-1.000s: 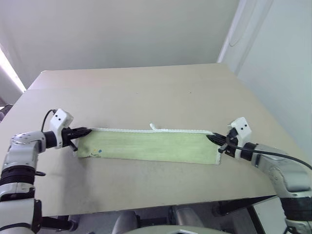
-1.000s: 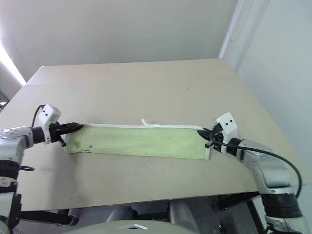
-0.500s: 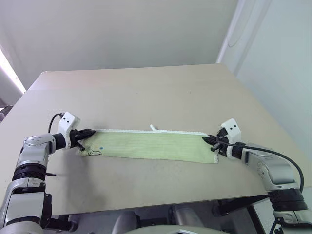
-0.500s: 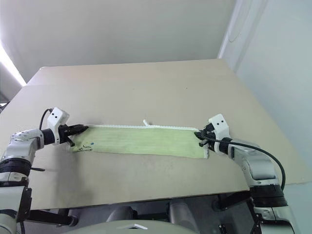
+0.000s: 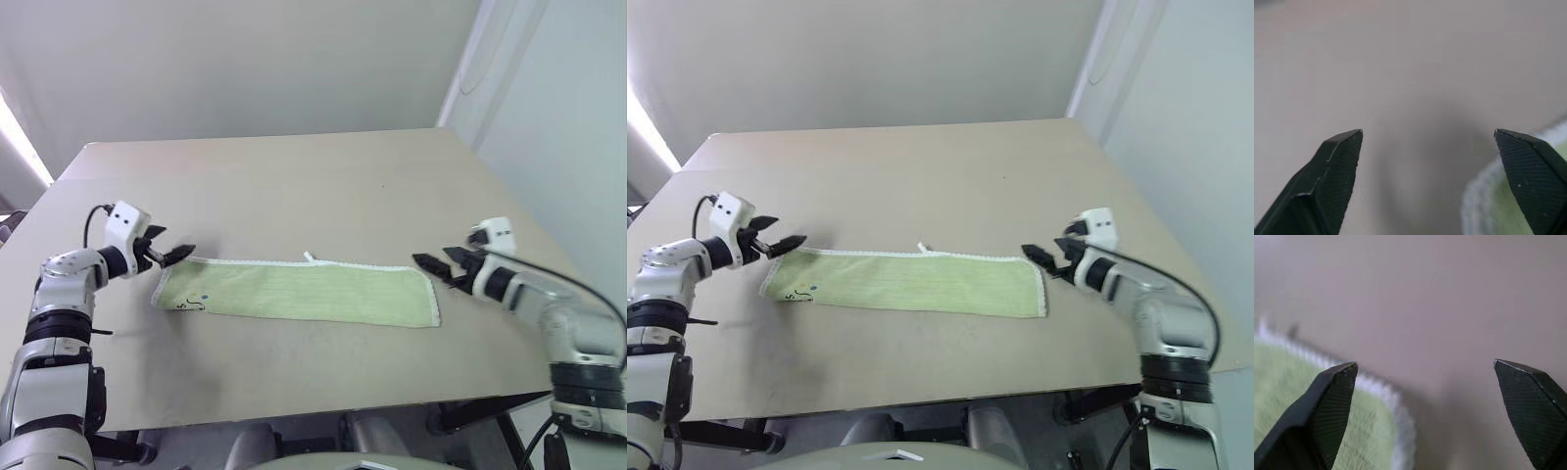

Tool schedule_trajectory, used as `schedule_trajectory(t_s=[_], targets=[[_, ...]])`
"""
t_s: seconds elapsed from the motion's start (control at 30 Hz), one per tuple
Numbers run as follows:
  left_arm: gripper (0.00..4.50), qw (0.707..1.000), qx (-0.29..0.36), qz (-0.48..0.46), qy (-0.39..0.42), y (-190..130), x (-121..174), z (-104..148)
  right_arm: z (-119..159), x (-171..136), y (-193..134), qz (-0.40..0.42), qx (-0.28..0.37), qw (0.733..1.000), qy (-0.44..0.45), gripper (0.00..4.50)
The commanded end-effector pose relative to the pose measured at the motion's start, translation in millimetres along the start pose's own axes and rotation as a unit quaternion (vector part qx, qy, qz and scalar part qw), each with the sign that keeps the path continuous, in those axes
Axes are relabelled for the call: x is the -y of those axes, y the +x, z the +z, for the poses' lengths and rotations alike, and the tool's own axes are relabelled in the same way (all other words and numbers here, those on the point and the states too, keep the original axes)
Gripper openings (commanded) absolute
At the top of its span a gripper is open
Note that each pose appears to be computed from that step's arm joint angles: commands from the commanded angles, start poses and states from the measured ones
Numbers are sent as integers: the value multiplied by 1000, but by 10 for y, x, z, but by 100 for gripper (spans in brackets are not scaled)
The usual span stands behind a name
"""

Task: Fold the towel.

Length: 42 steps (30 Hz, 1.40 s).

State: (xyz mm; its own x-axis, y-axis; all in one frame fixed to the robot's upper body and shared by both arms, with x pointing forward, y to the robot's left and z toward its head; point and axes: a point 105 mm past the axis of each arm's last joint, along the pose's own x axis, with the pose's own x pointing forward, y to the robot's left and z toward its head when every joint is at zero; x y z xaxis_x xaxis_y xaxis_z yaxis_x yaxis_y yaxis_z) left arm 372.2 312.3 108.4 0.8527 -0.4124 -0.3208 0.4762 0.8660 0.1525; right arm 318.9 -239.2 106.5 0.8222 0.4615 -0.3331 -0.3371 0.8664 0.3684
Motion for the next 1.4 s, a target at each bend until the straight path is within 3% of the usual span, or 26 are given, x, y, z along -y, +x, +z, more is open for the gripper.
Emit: schedule_trajectory(t_s=[0.03,0.2,0.3,0.53,0.9,1.4], targets=[[450,998,68,9,13,-46,-106,453,133,-131,-277,54,9,995,79,446],[450,989,91,-111,24,21,296,698,-39,-317,-559,128,-33,972,197,446],[450,983,84,-159,39,79,519,685,-232,-420,-678,158,-57,957,235,446],[450,966,62,-245,52,137,900,575,-581,-448,-836,140,-75,940,301,446],[450,958,47,-274,70,254,1043,541,-799,-445,-546,81,-63,916,388,446],[450,914,17,-402,58,-204,1422,496,-729,-412,-256,67,-62,917,387,446]])
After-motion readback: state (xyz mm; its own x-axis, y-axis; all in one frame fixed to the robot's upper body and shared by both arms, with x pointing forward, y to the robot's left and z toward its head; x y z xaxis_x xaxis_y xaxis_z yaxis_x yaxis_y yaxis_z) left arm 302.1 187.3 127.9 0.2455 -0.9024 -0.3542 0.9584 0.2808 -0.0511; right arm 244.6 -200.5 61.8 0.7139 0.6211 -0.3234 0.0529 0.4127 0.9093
